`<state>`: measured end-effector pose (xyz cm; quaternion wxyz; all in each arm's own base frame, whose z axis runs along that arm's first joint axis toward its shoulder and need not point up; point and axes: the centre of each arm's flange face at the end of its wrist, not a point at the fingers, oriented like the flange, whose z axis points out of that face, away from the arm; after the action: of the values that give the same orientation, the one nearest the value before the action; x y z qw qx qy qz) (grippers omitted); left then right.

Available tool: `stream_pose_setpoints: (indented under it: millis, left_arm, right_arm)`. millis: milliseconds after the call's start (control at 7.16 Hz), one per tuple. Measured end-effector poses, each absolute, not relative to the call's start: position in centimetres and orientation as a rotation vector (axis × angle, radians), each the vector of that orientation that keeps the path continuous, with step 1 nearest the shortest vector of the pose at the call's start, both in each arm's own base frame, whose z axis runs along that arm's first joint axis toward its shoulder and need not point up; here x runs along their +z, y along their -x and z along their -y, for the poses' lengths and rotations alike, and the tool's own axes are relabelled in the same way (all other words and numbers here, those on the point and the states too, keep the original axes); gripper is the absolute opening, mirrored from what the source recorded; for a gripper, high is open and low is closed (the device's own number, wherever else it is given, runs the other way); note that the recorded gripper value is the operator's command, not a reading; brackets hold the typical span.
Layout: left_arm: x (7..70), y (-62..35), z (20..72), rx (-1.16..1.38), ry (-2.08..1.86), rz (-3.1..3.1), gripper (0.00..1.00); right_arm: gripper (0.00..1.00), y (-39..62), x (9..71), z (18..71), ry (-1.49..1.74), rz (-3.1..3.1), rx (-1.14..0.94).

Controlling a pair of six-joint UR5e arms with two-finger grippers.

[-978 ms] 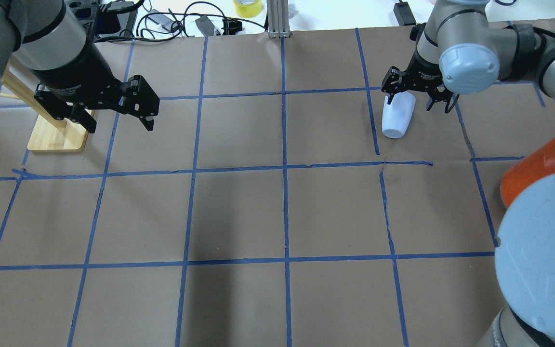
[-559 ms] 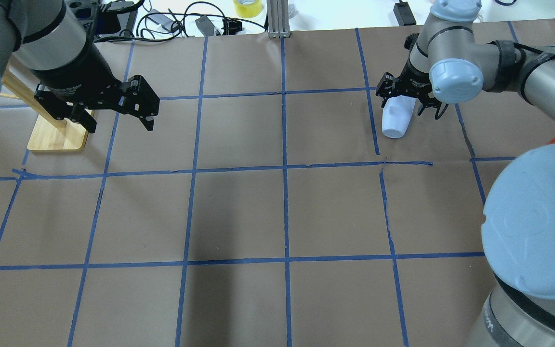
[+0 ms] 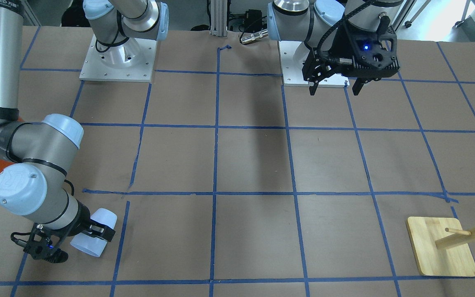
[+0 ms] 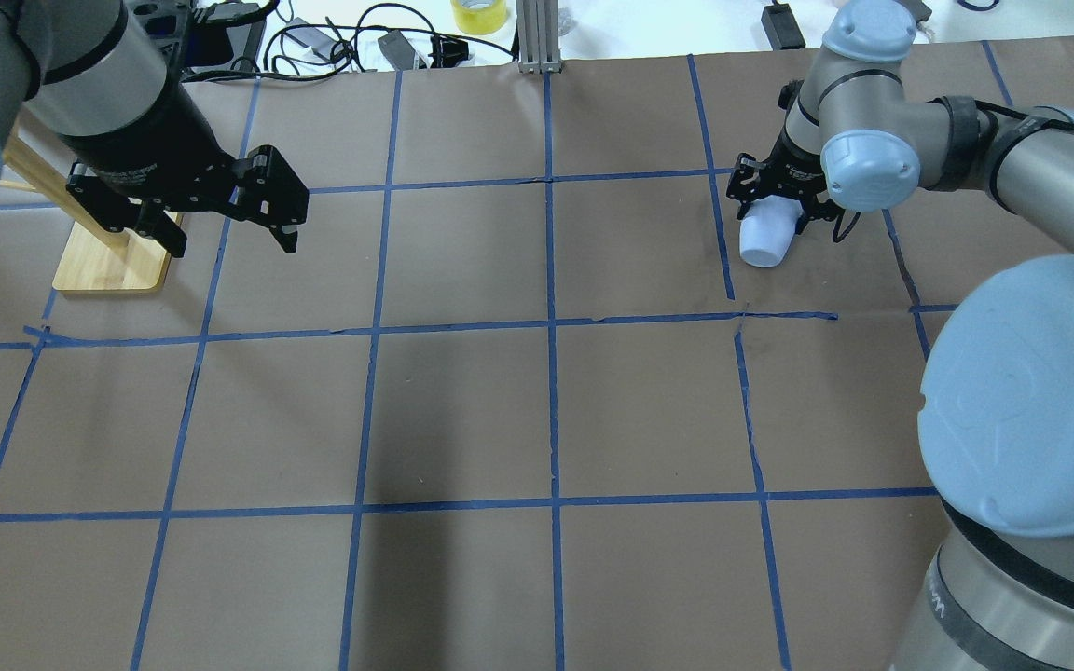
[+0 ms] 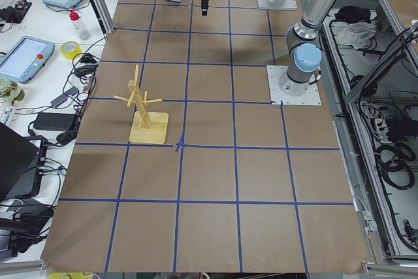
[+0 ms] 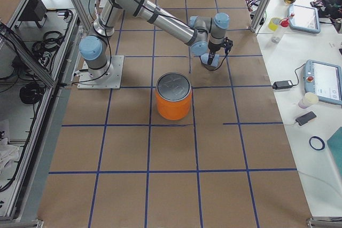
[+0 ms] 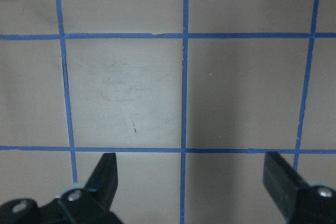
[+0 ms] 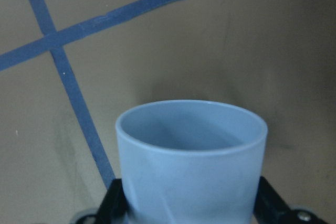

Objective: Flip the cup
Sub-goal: 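Lower the right gripper onto the tipped cup and grasp its base, then lift the cup with the right gripper and carry it toward the left arm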

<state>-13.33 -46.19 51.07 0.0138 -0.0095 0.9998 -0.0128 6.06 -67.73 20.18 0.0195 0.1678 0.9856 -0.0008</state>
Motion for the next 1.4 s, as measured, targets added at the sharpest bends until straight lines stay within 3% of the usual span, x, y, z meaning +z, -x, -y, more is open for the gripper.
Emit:
stream_pose_setpoints:
  millis: [279,419,559,838,1397]
  left_arm:
    - [51.1,13.3,46.2,-0.04,0.029,-3.114,1.0]
    - [51.1,13.3,46.2,-0.04,0.029,-3.114,1.0]
    - [51.1,13.3,46.2,-0.04,0.029,-3.114,1.0]
    - [51.1,13.3,46.2,-0.04,0.03,-3.115,1.0]
    - [51.1,13.3,46.2,-0.04,0.03,-3.115,1.0]
  right_arm:
    - [0.48,-6.4,20.8,67.6,-0.523,-3.04,-0.004]
    - [0.41,-7.1,22.1,67.4,-0.458,-3.036,-0.023]
    - [0.4,-8.6,23.5,66.9,-0.321,-3.041,-0.038]
    - [0.27,-15.1,25.4,65.3,0.079,-3.072,-0.066]
    - [0.24,-30.6,27.6,59.8,0.814,-2.993,-0.123]
